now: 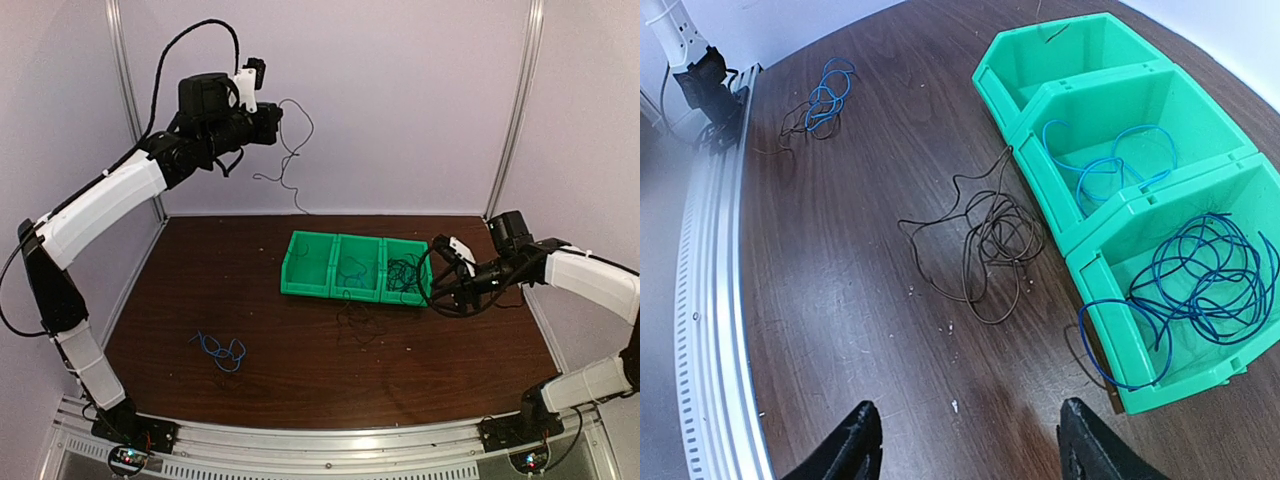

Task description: Untangle the cables

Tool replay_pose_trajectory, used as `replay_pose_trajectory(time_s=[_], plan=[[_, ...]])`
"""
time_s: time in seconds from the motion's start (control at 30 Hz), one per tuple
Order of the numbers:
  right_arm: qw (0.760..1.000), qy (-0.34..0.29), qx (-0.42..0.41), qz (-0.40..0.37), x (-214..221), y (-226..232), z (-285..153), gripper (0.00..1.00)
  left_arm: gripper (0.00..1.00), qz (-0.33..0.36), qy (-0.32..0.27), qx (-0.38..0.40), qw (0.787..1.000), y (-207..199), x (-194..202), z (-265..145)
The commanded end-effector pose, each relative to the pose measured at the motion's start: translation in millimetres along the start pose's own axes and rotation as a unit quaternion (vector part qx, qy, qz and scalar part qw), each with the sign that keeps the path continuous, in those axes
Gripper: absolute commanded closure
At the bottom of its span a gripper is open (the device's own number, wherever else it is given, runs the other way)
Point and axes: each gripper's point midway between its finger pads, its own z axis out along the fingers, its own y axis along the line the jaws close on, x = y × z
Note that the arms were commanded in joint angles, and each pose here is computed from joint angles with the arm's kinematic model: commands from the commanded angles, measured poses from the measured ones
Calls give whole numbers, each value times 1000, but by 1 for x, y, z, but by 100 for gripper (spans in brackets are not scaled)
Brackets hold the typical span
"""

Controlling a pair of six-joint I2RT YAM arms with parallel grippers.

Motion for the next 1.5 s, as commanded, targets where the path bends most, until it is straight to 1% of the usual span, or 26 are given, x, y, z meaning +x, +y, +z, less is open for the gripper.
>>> replay_pose_trajectory(time_s=[0.0,0.3,0.53,0.83,1.03,1.27,1.47], plan=[[1000,-23,11,-14,-7,-8,1,40,100,-21,9,18,1000,2,11,8],[1000,-20,8,-9,-2,-10,5,40,100,-37,47,30,998,0,54,17],[1000,-15,11,-8,3,-10,6,40,100,-63,97,10,993,7,116,31],[1000,-7,8,-4,9,-11,10,40,100,-102,158,29,982,0,196,51],[1000,-5,8,-4,10,-11,10,40,100,-116,202,22,972,2,248,59],[1000,-4,6,-3,11,-11,11,40,100,-129,236,9,963,6,286,65],[1000,-1,4,0,13,-12,12,40,100,-155,263,45,951,-11,315,78]])
